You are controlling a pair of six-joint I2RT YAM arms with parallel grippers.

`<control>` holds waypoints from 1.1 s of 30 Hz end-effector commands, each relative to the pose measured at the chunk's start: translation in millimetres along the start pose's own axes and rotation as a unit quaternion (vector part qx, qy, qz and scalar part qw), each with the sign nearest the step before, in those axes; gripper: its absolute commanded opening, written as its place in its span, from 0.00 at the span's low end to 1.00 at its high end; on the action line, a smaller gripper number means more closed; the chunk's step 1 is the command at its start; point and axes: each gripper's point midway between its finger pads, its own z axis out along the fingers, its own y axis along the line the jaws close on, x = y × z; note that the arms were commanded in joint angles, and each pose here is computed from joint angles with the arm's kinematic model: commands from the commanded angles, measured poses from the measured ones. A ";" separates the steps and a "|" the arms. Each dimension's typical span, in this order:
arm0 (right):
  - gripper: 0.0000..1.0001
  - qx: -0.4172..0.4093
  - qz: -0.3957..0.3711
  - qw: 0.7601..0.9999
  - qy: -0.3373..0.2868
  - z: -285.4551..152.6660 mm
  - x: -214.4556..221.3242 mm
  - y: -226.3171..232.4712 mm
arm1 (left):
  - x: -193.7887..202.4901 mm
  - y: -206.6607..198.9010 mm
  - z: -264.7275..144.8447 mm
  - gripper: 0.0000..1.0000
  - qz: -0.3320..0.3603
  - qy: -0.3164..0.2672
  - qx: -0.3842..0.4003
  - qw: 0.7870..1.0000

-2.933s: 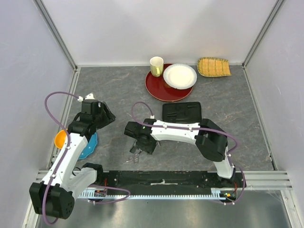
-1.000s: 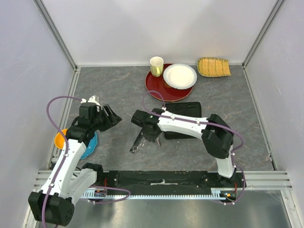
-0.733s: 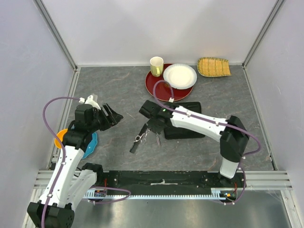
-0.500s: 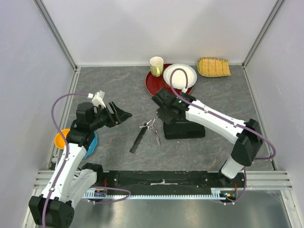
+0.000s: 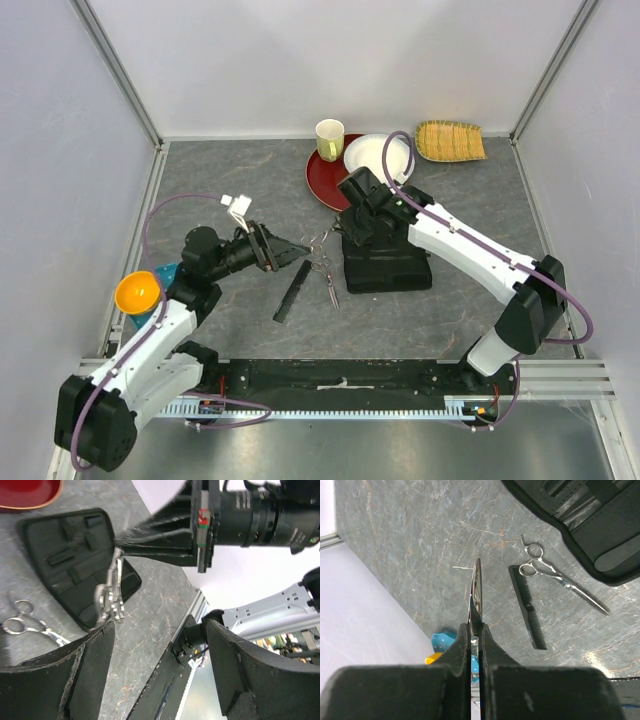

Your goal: Sort the hair-cutting tools

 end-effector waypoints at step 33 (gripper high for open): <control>0.39 -0.105 0.015 0.991 0.079 -28.3 7.5 52.7 | -32.5 -3.8 42.2 0.02 0.009 -0.058 -0.044 0.997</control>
